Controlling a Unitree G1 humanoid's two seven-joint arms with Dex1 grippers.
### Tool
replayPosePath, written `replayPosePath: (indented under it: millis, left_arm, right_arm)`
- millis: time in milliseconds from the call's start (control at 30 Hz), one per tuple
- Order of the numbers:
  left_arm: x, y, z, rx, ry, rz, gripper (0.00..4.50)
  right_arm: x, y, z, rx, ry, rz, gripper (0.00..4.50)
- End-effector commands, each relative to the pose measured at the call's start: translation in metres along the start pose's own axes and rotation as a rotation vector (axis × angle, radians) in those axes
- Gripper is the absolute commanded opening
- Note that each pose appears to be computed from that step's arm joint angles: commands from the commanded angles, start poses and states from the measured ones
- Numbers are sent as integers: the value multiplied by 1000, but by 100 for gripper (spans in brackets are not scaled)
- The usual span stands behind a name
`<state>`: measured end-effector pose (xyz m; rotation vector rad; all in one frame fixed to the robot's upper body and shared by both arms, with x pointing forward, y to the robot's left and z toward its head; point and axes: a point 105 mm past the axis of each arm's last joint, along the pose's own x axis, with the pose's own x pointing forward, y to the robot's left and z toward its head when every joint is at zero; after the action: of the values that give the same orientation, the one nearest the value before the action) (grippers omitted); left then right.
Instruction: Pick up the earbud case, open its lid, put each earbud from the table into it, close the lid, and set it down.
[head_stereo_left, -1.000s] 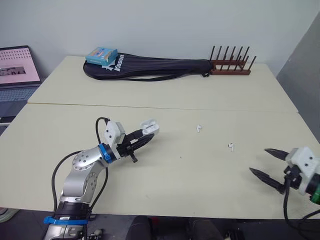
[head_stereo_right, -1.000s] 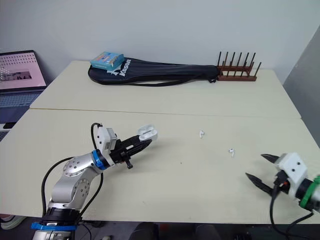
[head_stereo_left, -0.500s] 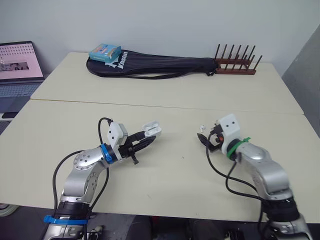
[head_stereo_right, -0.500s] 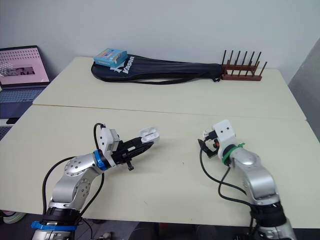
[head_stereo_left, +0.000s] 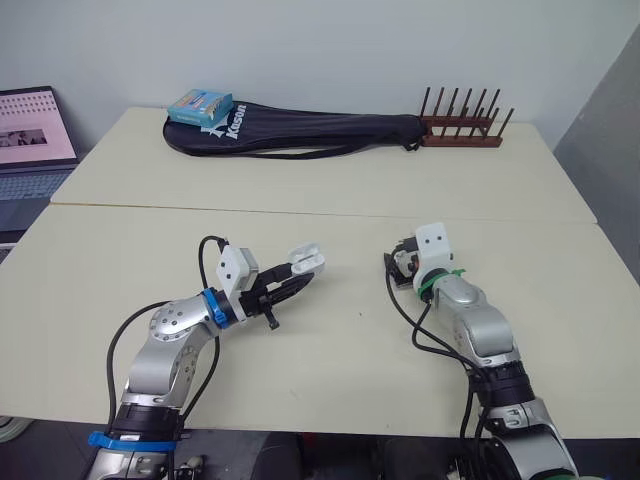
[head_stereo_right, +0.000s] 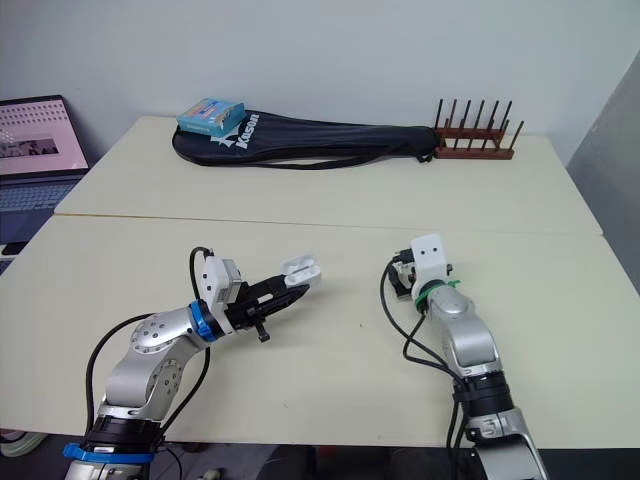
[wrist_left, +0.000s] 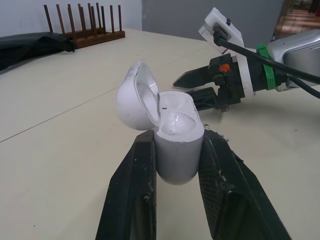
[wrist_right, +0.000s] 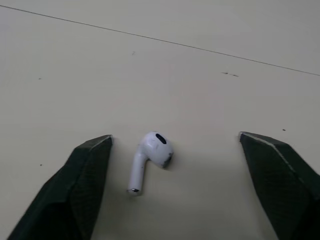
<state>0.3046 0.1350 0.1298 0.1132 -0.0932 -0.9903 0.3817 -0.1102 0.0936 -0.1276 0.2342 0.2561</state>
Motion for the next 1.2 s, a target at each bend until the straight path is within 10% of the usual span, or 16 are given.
replayPosePath:
  millis: [33, 267, 633, 933, 1200]
  left_arm:
    - [1, -4, 11, 43, -22, -12, 77]
    - [2, -9, 8, 30, -17, -21, 77]
    - [-6, -21, 6, 28, 6, -37, 77]
    - [-13, -30, 4, 17, 22, -35, 77]
    - [-16, -33, 7, 13, 33, -32, 77]
  right_arm:
    - [-4, 4, -12, -30, 39, 0, 283]
    - [-9, 8, -6, -42, 25, 52, 44]
    - [-119, 12, -7, -502, 46, 895, 44]
    - [-164, -68, -43, -869, 312, 1163, 44]
    - [-163, -72, -48, -879, 330, 1214, 44]
